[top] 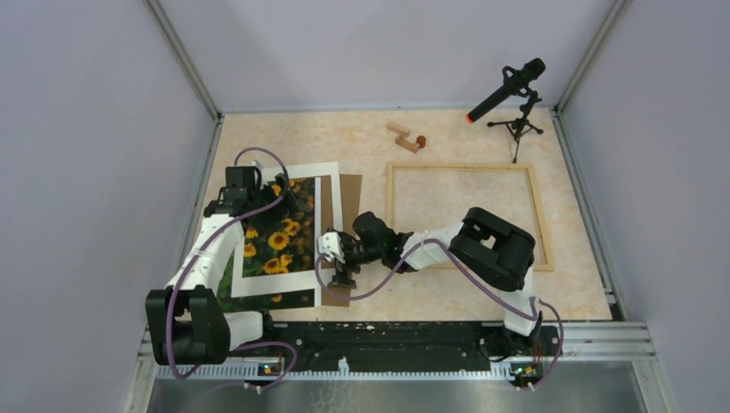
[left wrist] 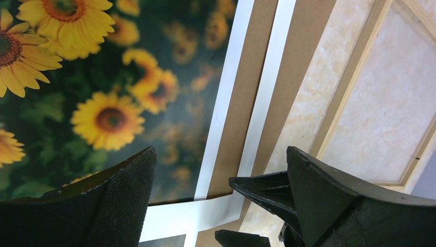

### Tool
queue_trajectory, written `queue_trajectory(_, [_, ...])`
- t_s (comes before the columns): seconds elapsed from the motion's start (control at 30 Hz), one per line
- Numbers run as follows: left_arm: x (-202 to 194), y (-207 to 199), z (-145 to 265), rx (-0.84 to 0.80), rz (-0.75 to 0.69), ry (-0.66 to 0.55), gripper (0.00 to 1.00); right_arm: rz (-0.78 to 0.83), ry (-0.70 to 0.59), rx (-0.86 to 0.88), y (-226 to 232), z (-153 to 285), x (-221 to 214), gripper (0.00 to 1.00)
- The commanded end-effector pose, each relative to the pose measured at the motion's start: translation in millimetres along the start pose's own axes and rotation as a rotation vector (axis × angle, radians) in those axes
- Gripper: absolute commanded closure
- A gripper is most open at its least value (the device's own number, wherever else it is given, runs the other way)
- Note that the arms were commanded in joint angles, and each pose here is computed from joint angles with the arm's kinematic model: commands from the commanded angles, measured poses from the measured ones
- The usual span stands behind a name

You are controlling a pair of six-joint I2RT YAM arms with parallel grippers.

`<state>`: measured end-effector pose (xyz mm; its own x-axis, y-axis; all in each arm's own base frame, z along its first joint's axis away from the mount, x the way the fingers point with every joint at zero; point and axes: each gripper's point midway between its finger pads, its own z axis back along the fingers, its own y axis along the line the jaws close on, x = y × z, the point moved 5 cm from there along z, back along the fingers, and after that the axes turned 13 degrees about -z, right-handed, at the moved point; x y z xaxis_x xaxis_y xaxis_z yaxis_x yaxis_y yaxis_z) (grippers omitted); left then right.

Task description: Put the photo into the frame

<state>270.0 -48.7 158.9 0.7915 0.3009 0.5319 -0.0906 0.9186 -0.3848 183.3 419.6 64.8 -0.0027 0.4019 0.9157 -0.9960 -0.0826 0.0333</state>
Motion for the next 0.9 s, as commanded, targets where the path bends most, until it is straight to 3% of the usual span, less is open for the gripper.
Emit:
queue_trajectory(0.0, [3.2,0.9,2.3,0.003,-0.025,-0.030,0.01,-0.045,-0.069,0.017,-0.1,-15.8,18.1,0.07])
queue_trajectory(0.3, [1.0,0.6,-2.3,-0.010,-0.011,-0.015,0.01,-0.166,-0.066,0.024,4.4,-23.4,11.6,0.15])
queue_trajectory(0.6, [-0.3,-0.8,-4.8,-0.027,-0.008,-0.005,0.01,-0.147,-0.043,-0.013,11.4,-28.6,0.9,0.16])
queue_trajectory(0.87, [-0.9,-0.8,-4.5,-0.028,-0.010,-0.001,0.01,-0.092,-0.001,-0.080,8.0,-29.6,-4.7,0.22])
